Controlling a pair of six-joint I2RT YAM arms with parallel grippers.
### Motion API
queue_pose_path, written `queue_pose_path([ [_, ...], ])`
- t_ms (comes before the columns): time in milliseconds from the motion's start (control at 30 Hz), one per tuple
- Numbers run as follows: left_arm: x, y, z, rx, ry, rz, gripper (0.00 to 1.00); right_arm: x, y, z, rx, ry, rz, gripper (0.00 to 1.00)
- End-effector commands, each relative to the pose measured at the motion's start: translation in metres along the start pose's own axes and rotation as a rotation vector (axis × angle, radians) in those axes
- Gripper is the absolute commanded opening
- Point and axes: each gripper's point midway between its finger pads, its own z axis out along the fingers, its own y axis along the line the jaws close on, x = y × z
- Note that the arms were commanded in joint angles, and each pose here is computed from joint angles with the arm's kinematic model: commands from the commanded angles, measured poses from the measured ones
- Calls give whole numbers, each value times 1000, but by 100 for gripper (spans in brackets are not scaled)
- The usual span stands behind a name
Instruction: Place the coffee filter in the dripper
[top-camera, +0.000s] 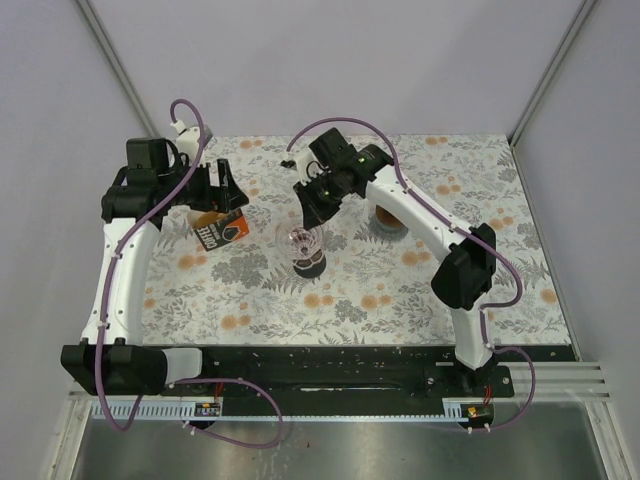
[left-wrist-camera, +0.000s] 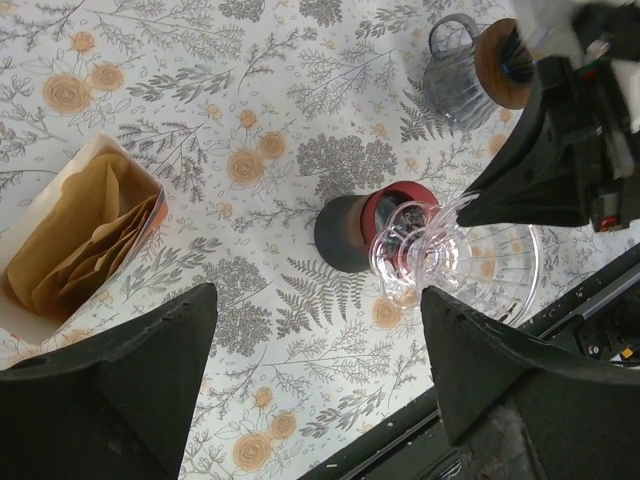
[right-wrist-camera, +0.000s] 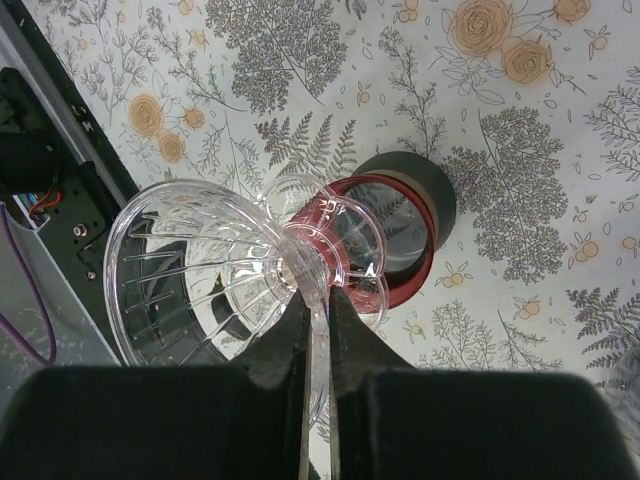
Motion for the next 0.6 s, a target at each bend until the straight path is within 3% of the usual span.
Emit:
queue_pose_path([
  [0, -2, 0, -9, 12, -38, 41, 86, -20, -3, -23, -50, -64, -3, 0],
  [567, 1, 7, -7, 5, -33, 38, 87, -27, -33, -12, -40, -87, 40, 0],
])
